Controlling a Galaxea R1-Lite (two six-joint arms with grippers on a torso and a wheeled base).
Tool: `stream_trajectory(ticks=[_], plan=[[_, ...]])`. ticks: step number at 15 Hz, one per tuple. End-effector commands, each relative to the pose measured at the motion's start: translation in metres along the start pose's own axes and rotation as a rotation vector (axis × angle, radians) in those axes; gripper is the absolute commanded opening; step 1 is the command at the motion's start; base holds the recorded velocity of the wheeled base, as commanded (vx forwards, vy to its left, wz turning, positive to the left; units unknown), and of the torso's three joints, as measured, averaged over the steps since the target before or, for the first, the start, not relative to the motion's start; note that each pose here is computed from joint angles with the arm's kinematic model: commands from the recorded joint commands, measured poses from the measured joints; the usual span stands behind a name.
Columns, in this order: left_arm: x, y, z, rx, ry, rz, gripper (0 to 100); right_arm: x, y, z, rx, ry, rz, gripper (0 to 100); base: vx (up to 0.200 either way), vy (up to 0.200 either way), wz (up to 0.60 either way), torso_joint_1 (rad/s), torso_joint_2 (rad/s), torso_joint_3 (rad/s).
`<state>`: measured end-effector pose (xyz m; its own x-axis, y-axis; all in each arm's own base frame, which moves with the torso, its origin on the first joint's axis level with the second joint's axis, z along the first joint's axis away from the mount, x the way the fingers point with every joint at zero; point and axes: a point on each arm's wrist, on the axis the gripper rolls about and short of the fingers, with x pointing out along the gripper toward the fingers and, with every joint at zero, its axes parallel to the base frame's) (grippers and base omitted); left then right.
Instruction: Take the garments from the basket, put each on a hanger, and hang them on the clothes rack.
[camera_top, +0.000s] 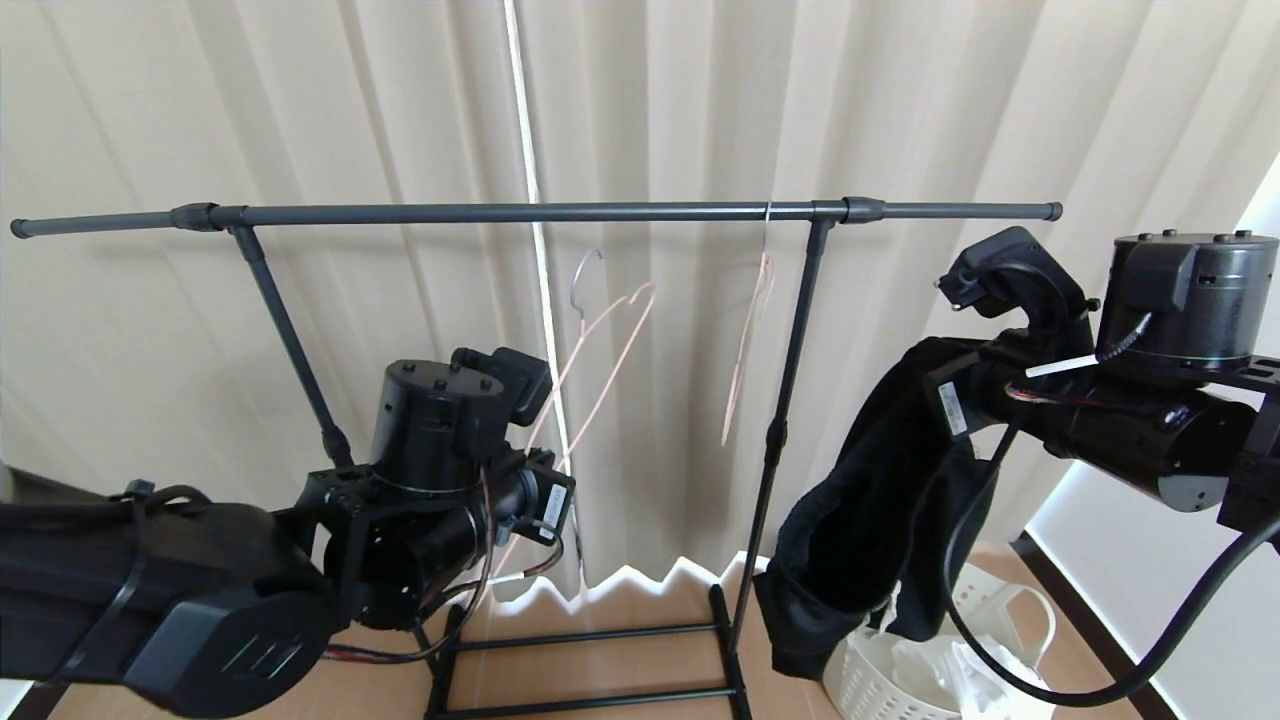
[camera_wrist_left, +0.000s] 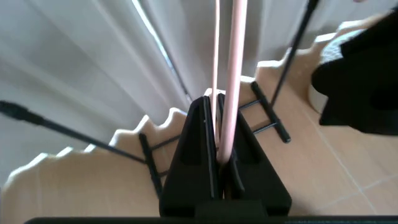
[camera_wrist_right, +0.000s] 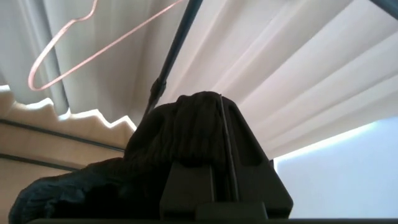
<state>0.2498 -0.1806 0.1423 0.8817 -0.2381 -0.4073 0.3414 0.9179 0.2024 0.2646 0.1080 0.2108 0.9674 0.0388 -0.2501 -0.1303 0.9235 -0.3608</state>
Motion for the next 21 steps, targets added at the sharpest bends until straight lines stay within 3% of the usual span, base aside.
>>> stream_trajectory(ticks=[1, 4, 5, 7, 9, 10, 11, 13, 21], plan=[[-0.019, 0.005, -0.009, 0.008, -0.061, -0.101, 0, -0.003, -0.002, 0.003, 0.005, -0.013, -0.006, 0, 0.0, 0.0, 0.0, 0.0, 0.0, 0.0], [-0.026, 0.01, -0.01, 0.02, -0.151, -0.174, 0, -0.004, -0.004, 0.005, 0.012, -0.025, -0.025, 0, 0.0, 0.0, 0.0, 0.0, 0.0, 0.0], [-0.033, 0.012, -0.012, 0.033, -0.209, -0.234, 0, -0.002, -0.004, 0.006, 0.013, -0.018, -0.049, 0, 0.0, 0.0, 0.0, 0.0, 0.0, 0.0], [-0.042, 0.016, -0.018, 0.07, -0.242, -0.307, 0, 0.004, -0.004, 0.007, 0.014, -0.003, -0.099, 0, 0.0, 0.0, 0.0, 0.0, 0.0, 0.0], [-0.053, 0.017, -0.031, 0.129, -0.235, -0.389, 0, 0.011, -0.003, 0.008, 0.016, 0.014, -0.148, 0, 0.0, 0.0, 0.0, 0.0, 0.0, 0.0], [-0.053, 0.017, -0.031, 0.129, -0.235, -0.389, 0, 0.011, -0.003, 0.008, 0.016, 0.014, -0.148, 0, 0.0, 0.0, 0.0, 0.0, 0.0, 0.0], [-0.061, 0.017, -0.047, 0.221, -0.22, -0.463, 0, 0.021, -0.001, 0.01, 0.028, 0.032, -0.203, 0, 0.0, 0.0, 0.0, 0.0, 0.0, 0.0], [-0.064, 0.016, -0.056, 0.27, -0.207, -0.5, 0, 0.031, 0.002, 0.011, 0.059, 0.033, -0.252, 0, 0.0, 0.0, 0.0, 0.0, 0.0, 0.0], [-0.043, -0.001, -0.052, 0.251, -0.176, -0.568, 0, 0.035, 0.005, 0.014, 0.091, -0.001, -0.267, 0, 0.0, 0.0, 0.0, 0.0, 0.0, 0.0]])
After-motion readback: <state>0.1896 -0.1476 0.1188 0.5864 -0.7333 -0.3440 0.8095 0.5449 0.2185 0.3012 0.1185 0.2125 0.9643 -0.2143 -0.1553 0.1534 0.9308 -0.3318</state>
